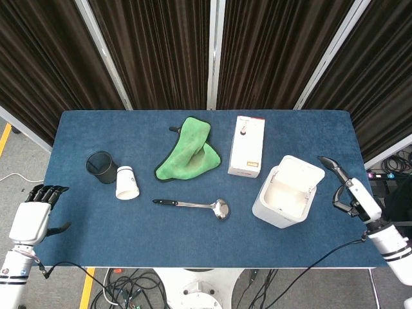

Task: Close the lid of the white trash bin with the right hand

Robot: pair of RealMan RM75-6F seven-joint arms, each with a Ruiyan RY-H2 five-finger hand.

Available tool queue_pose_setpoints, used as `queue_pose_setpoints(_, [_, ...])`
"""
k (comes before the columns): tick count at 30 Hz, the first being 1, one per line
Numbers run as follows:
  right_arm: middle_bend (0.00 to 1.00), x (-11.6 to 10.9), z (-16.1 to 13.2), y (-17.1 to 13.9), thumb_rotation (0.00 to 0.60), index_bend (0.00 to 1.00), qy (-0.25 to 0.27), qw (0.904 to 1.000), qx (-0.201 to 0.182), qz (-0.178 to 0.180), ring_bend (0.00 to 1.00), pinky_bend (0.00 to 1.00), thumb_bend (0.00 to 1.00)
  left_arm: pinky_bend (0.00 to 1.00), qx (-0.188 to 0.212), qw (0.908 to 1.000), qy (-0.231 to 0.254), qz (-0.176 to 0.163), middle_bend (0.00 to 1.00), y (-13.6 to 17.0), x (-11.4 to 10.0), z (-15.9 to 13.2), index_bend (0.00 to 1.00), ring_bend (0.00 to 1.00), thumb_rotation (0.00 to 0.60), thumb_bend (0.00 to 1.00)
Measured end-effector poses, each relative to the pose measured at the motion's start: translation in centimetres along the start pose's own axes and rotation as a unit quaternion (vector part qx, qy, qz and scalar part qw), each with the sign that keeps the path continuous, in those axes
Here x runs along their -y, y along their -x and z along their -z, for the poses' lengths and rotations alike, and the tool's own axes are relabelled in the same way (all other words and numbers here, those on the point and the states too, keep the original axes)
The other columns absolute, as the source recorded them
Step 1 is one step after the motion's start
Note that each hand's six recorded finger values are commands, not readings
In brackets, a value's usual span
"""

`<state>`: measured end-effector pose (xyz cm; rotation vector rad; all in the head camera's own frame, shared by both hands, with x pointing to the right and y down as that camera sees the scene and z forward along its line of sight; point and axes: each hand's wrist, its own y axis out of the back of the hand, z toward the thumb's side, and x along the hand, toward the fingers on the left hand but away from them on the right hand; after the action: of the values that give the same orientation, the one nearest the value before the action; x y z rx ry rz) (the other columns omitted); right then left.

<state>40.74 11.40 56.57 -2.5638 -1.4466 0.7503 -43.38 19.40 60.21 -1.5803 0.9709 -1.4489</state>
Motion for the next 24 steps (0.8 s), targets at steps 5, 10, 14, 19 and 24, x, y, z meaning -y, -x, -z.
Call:
queue_pose_setpoints(5, [0.05, 1.0, -0.3, 0.0, 0.55, 0.0, 0.008, 0.9992, -0.021, -0.034, 0.0, 0.0, 1.0, 0.14, 0.001, 1.0, -0.001, -0.001, 0.23, 0.0, -0.1, -0.1, 0.22, 0.16, 0.6, 0.0])
queue_pose_setpoints(10, [0.05, 1.7, -0.4, -0.2, 0.551, 0.0, 0.0, 0.9985, -0.027, -0.048, 0.0, 0.0, 1.0, 0.14, -0.001, 1.0, -0.001, 0.001, 0.23, 0.1, 0.0, 0.0, 0.22, 0.16, 0.6, 0.0])
queue_pose_setpoints(14, [0.05, 2.4, -0.6, -0.5, 0.552, 0.0, -0.02, 0.9976, -0.03, -0.06, 0.0, 0.0, 1.0, 0.14, -0.002, 1.0, -0.001, 0.001, 0.23, 0.2, 0.0, 0.0, 0.22, 0.16, 0.6, 0.0])
queue_pose_setpoints(19, [0.07, 3.4, -1.0, -1.1, 0.552, 0.0, -0.045, 0.9953, -0.034, -0.079, 0.0, 0.0, 1.0, 0.14, -0.001, 1.0, 0.0, 0.002, 0.23, 0.3, 0.0, -0.1, 0.22, 0.16, 0.6, 0.0])
queue_pose_setpoints(24, [0.07, 5.1, -1.3, -1.8, 0.55, 0.0, -0.063, 0.9908, -0.033, -0.115, 0.0, 0.0, 1.0, 0.14, -0.001, 1.0, 0.002, 0.003, 0.23, 0.4, 0.0, -0.1, 0.22, 0.16, 0.6, 0.0])
